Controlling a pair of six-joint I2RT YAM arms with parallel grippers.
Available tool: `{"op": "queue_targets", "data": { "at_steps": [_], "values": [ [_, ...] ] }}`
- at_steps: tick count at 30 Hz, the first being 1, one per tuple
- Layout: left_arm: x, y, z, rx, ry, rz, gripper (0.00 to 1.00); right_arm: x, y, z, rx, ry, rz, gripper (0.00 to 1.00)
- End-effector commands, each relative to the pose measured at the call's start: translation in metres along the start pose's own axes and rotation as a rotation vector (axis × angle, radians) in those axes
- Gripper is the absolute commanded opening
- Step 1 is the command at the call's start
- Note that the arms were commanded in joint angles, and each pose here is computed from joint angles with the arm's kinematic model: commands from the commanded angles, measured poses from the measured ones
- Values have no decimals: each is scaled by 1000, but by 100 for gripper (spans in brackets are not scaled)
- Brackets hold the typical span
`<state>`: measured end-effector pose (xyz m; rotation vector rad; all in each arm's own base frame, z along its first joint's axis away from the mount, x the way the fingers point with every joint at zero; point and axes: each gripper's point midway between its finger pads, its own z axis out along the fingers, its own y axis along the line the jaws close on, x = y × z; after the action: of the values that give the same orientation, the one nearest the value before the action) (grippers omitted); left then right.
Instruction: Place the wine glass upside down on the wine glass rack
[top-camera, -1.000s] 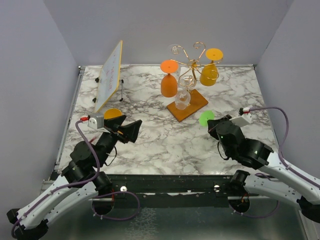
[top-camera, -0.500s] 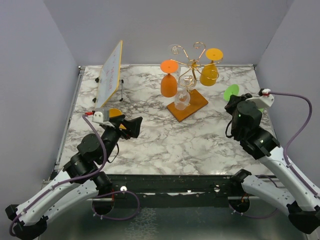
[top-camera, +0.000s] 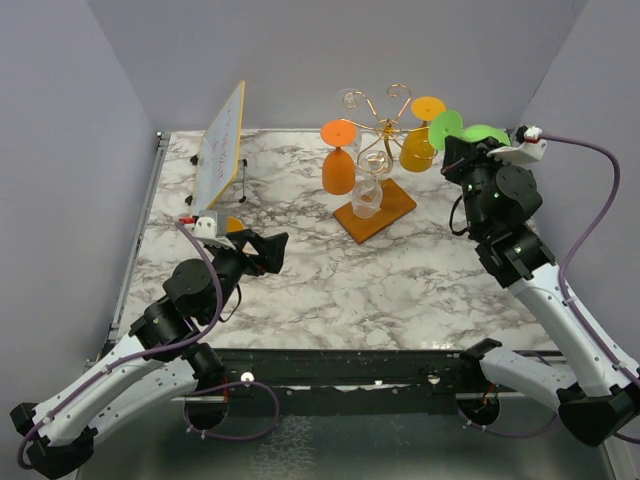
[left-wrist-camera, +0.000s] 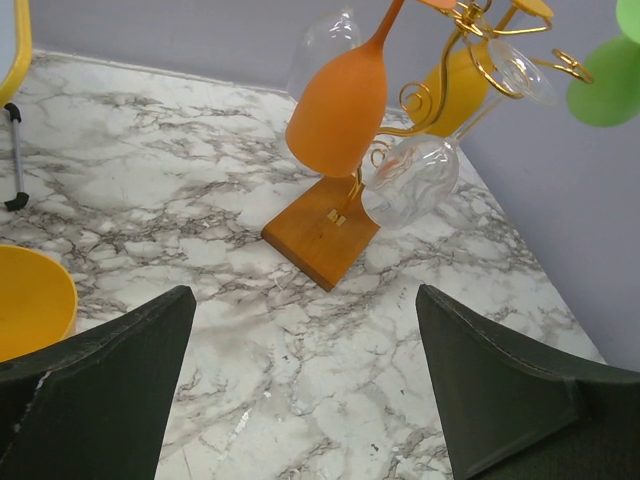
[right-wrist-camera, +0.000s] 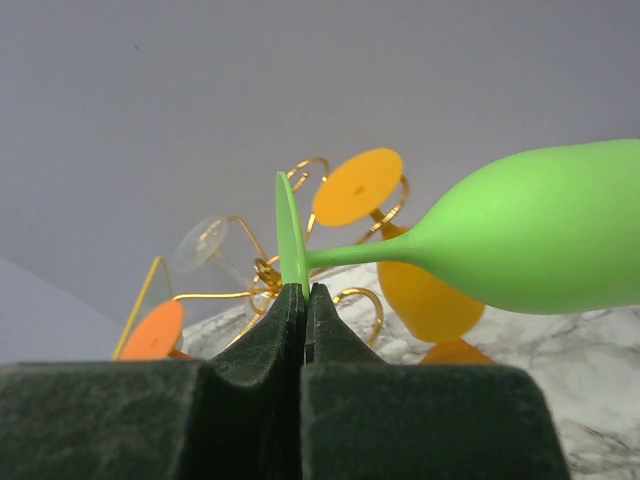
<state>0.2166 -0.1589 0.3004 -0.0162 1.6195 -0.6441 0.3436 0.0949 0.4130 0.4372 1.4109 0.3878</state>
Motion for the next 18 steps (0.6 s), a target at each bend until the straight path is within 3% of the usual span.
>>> {"op": "queue_targets", "data": {
  "at_steps": [1, 9, 18],
  "values": [
    [4, 4, -1, -19, 21, 14, 92, -31, 41, 8, -156, -74, 35, 1],
    [3, 7, -5, -23, 11, 7, 92, -15, 57, 19, -207, -13, 118, 1],
    [3, 11, -7, -35, 8, -2, 92, 8, 38, 25, -83, 62, 181, 1]
  ]
}}
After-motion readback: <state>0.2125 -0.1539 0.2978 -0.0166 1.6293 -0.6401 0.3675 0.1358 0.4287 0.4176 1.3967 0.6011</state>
